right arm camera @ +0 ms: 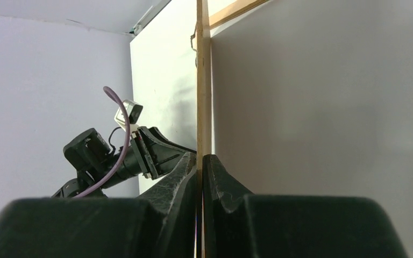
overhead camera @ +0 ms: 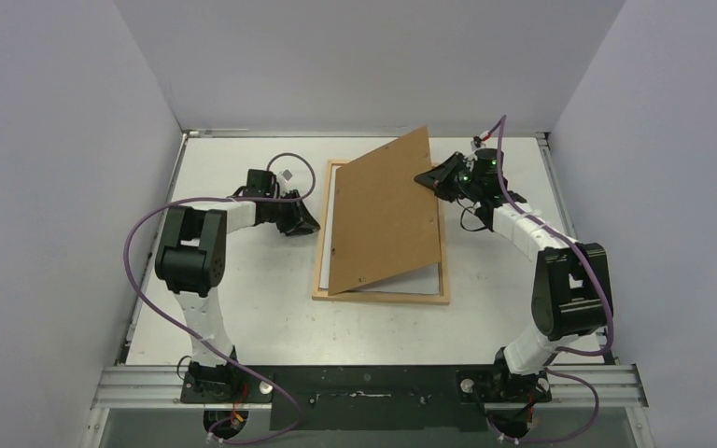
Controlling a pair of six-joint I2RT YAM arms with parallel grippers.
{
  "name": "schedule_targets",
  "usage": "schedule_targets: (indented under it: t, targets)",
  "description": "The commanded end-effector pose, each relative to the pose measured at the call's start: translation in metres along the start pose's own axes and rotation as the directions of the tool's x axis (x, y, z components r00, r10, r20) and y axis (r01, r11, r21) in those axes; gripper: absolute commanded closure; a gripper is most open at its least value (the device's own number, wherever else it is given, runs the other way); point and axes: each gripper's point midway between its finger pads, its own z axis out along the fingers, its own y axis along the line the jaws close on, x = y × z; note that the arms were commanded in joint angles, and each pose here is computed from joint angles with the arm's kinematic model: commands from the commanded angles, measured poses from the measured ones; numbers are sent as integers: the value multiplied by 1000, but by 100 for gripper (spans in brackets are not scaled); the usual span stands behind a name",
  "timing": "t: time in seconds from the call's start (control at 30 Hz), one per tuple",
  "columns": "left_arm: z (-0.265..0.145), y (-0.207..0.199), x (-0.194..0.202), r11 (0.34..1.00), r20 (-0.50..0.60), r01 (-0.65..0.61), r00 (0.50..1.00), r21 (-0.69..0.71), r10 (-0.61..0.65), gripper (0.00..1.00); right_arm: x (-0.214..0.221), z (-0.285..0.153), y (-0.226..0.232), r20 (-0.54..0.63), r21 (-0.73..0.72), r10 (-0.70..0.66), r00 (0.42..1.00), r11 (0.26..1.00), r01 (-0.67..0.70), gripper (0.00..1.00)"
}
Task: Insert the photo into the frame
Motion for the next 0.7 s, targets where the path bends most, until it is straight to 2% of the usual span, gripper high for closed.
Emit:
schedule_targets:
  t: [0.0, 0.67]
  targets:
    - [2, -7, -6, 1000, 0, -20, 1000, 19, 20, 71, -27, -2, 42, 95, -125, -25, 995, 992, 37, 100]
    - [8, -3, -3, 1000, -21, -12, 1000, 16, 12, 78, -11, 21, 34, 71, -155, -29, 997, 987, 40, 100]
